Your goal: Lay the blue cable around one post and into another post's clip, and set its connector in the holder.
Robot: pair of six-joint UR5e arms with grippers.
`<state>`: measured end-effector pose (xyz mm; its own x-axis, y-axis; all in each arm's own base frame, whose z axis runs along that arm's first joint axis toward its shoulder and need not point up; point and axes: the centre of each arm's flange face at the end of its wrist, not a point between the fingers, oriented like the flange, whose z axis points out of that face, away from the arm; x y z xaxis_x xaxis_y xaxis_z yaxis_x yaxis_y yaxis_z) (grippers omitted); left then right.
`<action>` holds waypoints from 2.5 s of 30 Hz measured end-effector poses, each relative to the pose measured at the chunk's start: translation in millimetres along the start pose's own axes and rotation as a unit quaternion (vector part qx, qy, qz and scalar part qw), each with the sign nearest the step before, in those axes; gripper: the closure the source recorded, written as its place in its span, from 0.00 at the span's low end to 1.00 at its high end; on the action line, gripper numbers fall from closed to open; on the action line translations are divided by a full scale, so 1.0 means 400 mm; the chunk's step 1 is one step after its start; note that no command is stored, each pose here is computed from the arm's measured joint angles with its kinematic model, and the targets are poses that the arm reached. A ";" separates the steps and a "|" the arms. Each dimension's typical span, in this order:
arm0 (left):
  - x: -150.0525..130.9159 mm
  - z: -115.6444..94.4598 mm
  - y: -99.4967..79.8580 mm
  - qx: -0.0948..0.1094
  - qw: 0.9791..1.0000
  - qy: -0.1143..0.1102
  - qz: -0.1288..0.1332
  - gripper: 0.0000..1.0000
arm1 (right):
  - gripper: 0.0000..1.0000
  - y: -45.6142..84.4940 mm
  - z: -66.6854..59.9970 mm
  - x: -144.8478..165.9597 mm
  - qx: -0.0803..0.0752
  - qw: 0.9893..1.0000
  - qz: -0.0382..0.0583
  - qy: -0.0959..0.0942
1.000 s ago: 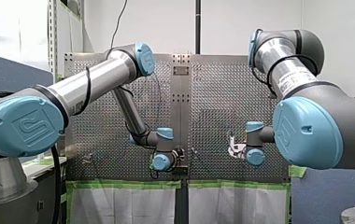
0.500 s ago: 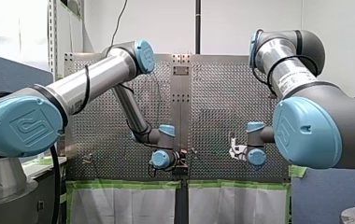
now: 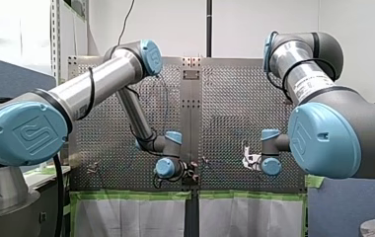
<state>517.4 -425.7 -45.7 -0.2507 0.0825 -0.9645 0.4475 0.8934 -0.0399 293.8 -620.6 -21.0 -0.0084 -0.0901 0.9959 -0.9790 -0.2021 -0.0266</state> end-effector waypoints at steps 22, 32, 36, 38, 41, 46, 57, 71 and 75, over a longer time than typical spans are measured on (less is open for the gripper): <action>-0.074 -0.035 -0.007 0.056 0.997 -0.040 -0.042 0.00 | 1.00 0.004 0.000 -0.003 -0.001 1.000 0.002 -0.002; -0.062 -0.045 0.001 0.066 0.997 -0.015 -0.026 0.00 | 1.00 0.005 0.001 -0.002 -0.001 1.000 0.002 -0.002; -0.065 -0.048 0.004 0.071 0.997 -0.010 -0.022 0.00 | 1.00 0.005 0.000 -0.003 -0.001 1.000 0.002 -0.005; -0.069 -0.052 0.002 0.074 0.997 -0.009 -0.020 0.00 | 1.00 0.005 -0.001 -0.004 -0.001 1.000 0.002 -0.006; -0.085 -0.067 0.000 0.078 0.997 -0.011 -0.017 0.00 | 1.00 0.005 -0.001 -0.005 -0.001 1.000 0.001 -0.007; -0.112 -0.086 -0.014 0.089 0.996 -0.016 -0.019 0.00 | 1.00 0.005 -0.001 -0.005 -0.001 1.000 0.001 -0.007; -0.101 -0.104 -0.029 0.098 0.995 -0.006 -0.021 0.00 | 1.00 0.005 -0.002 -0.005 -0.001 1.000 0.001 -0.008; -0.103 -0.103 -0.025 0.100 0.995 -0.007 -0.022 0.00 | 1.00 0.005 -0.002 -0.006 -0.002 1.000 0.003 -0.009; -0.103 -0.102 -0.024 0.100 0.995 -0.007 -0.023 0.00 | 1.00 0.005 -0.002 -0.006 -0.002 1.000 0.003 -0.008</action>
<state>488.2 -419.6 5.1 -0.2629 0.0360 -0.9641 0.5975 0.7907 -0.1335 291.6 -620.1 -23.4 -0.0111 -0.1079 0.9941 -0.9796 -0.1984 -0.0325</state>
